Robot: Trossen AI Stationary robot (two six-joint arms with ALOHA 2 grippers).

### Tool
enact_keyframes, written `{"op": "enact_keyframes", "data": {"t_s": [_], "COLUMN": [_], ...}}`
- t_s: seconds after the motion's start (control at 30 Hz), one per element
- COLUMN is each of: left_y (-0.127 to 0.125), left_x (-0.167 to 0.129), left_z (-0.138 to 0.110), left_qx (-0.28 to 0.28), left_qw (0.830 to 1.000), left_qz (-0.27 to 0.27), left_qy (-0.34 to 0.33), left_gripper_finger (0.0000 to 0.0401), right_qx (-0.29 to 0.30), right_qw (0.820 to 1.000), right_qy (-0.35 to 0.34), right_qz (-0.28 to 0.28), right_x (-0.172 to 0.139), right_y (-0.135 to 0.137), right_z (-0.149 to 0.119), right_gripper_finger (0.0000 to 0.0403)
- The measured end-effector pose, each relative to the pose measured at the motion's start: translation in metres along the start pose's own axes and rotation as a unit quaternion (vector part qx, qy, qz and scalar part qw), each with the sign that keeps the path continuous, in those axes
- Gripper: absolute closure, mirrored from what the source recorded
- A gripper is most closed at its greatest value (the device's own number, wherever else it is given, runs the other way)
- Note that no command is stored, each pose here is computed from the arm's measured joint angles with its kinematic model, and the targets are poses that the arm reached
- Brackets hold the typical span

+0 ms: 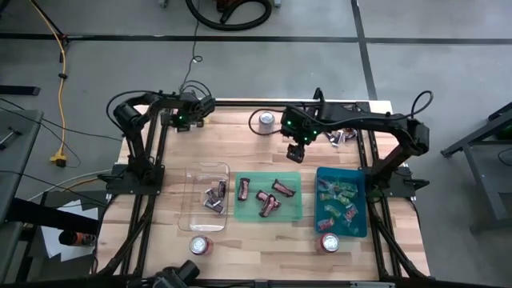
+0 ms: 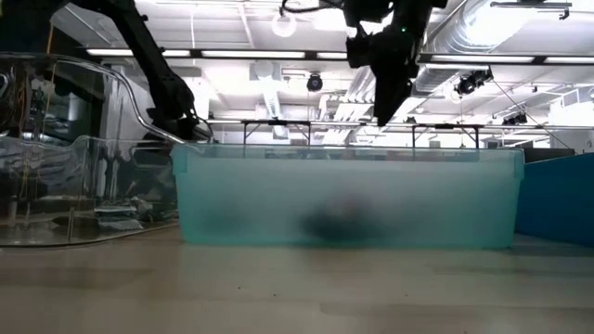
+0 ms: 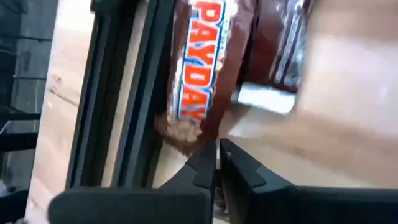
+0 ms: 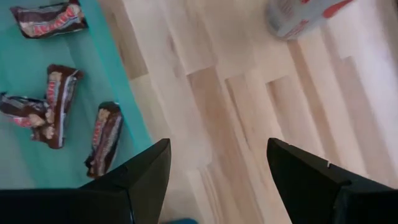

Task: Organize candy in baskets
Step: Put the brown chocolate bar into the green bin

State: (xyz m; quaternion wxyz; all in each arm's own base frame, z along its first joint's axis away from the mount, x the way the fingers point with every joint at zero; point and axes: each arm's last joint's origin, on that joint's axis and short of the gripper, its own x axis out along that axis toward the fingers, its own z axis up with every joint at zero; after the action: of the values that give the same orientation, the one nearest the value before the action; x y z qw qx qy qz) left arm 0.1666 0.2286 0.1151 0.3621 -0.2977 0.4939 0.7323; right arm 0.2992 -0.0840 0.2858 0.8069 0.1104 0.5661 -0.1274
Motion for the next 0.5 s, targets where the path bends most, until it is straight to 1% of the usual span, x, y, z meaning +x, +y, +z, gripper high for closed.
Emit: {"op": "enact_keyframes", "data": {"t_s": [0.07, 0.13, 0.27, 0.33, 0.4, 0.43, 0.5], "left_y": [0.007, 0.017, 0.041, 0.055, 0.058, 0.057, 0.054], "left_x": [-0.005, -0.015, -0.042, -0.056, -0.059, -0.057, -0.05], "left_z": [0.001, 0.004, 0.011, 0.014, 0.017, 0.016, 0.014], "left_qx": [0.006, 0.008, -0.002, -0.015, -0.034, -0.036, -0.031], "left_qw": [1.0, 1.0, 0.997, 0.994, 0.989, 0.989, 0.991], "left_qz": [-0.007, -0.022, -0.063, -0.082, -0.109, -0.111, -0.096], "left_qy": [0.005, -0.007, -0.051, -0.077, -0.09, -0.092, -0.086], "left_gripper_finger": [0.0398, 0.04, 0.0401, 0.0401, 0.0401, 0.0401, 0.0401], "right_qx": [-0.006, -0.014, -0.029, -0.033, -0.032, -0.033, -0.028], "right_qw": [1.0, 1.0, 0.999, 0.998, 0.997, 0.997, 0.995], "right_qy": [-0.008, -0.016, -0.04, -0.048, -0.066, -0.074, -0.095], "right_qz": [-0.013, -0.017, -0.016, -0.016, -0.017, -0.018, -0.019], "right_x": [-0.004, -0.006, -0.008, -0.009, -0.009, -0.009, -0.01], "right_y": [0.003, 0.005, 0.006, 0.005, 0.003, 0.002, -0.001], "right_z": [-0.001, -0.001, 0.003, 0.004, 0.008, 0.01, 0.014], "right_gripper_finger": [0.0142, 0.0142, 0.0142, 0.0142, 0.0142, 0.0142, 0.0142]}}
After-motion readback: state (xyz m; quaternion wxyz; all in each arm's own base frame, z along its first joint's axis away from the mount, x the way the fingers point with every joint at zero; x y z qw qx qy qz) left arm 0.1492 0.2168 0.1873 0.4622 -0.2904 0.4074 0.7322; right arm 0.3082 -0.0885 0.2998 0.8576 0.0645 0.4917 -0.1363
